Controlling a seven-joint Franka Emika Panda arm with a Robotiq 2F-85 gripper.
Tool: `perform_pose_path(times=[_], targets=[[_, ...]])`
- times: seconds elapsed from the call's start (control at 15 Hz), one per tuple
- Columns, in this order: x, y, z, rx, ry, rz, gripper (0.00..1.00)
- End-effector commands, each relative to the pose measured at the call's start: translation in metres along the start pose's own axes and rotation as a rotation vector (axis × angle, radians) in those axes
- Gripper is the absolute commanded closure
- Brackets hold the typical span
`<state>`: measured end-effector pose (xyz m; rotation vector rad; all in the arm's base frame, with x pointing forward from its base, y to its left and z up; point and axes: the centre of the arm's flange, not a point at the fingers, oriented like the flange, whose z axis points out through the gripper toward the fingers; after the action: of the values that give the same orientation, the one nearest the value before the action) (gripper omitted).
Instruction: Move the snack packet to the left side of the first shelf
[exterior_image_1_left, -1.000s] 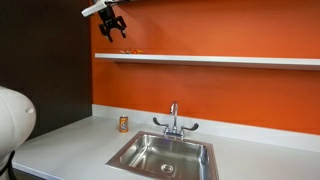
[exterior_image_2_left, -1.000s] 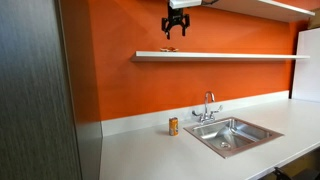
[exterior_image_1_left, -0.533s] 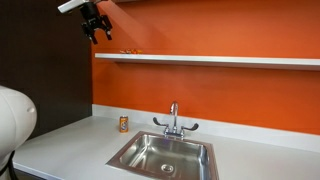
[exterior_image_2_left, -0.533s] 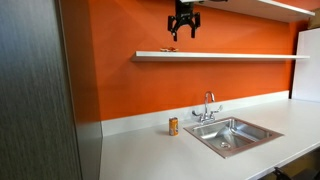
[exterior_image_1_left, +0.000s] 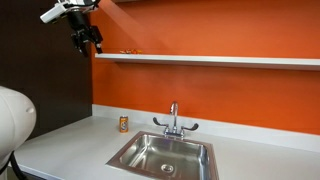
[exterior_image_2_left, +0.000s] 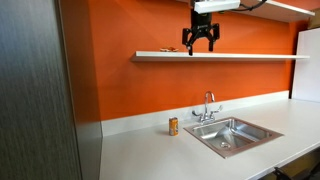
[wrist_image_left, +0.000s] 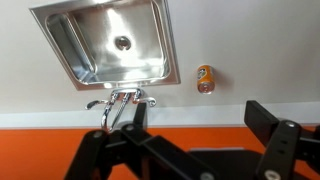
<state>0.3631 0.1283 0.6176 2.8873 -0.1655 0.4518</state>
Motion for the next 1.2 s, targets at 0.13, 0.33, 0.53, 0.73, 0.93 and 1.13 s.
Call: perform_pose_path(times=[0.13, 0.33, 0.53, 0.73, 0.93, 1.13], targets=[[-0.040, 0.018, 0.043, -0.008, -0.007, 0.087, 0.00], [-0.039, 0.031, 0.064, 0.015, -0.025, 0.069, 0.00], [-0.031, 0.050, 0.086, 0.047, -0.021, 0.020, 0.00], [-0.025, 0.073, 0.107, 0.072, -0.026, -0.017, 0.00], [-0.022, 0.093, 0.125, 0.083, -0.042, -0.014, 0.00], [-0.020, 0.106, 0.139, 0.074, -0.072, -0.007, 0.00]])
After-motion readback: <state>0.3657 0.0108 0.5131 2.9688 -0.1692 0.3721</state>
